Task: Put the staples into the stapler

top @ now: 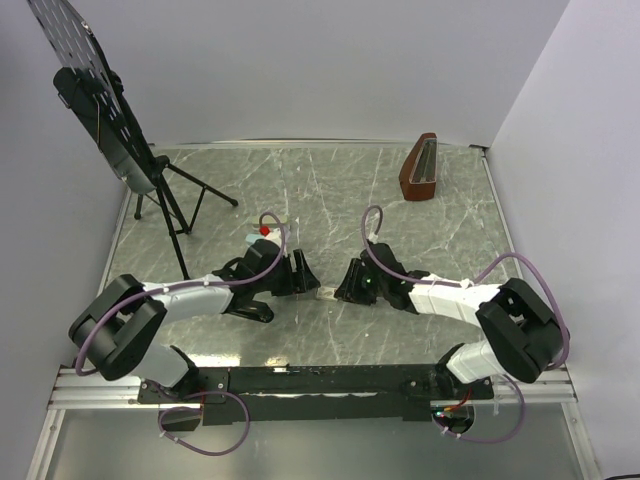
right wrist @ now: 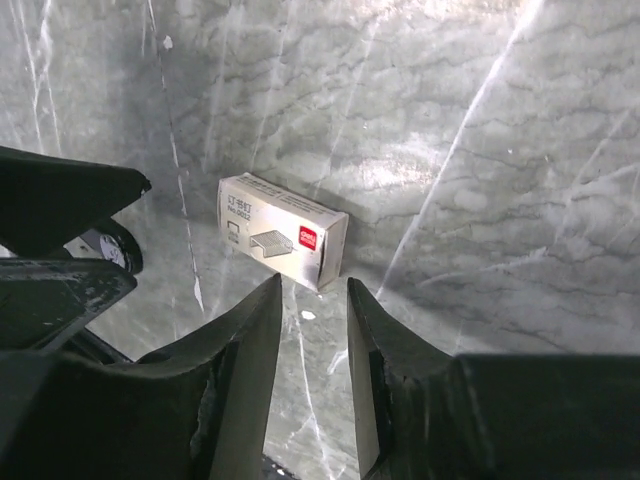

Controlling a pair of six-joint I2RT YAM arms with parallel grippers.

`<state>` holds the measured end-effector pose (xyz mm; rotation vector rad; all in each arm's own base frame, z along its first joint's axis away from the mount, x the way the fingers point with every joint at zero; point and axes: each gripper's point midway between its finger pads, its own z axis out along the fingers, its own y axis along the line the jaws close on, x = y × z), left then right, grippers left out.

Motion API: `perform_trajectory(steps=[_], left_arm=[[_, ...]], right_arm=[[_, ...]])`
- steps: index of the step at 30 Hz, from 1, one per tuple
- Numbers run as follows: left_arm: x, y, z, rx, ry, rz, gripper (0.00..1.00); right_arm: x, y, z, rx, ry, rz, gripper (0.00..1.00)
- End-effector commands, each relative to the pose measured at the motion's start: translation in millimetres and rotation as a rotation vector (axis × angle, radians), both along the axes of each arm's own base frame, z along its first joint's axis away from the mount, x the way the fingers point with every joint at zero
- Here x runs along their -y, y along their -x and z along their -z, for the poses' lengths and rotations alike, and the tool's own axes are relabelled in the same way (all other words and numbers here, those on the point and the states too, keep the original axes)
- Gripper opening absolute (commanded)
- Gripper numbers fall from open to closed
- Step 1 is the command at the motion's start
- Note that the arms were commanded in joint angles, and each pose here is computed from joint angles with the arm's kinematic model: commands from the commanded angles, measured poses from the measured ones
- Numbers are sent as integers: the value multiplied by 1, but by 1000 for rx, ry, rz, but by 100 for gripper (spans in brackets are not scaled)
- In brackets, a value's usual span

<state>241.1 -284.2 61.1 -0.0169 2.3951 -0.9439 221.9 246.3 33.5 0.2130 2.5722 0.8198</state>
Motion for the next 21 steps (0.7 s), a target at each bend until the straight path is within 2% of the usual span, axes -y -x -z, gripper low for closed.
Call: perform_trajectory(steps=[1, 14, 17, 21], left_arm=[[10, -1, -2, -1, 49, 10, 74], [14, 2, 8, -30, 44, 30, 69], [14, 3, 10, -34, 38, 35, 69], [15, 4, 14, -46, 30, 47, 67]], right_arm=[[-6, -11, -11, 39, -78, 57, 40], [-11, -16, 4, 17, -93, 84, 38], [-11, -17, 9, 7, -80, 83, 36], [-10, -15, 15, -5, -68, 78, 27]])
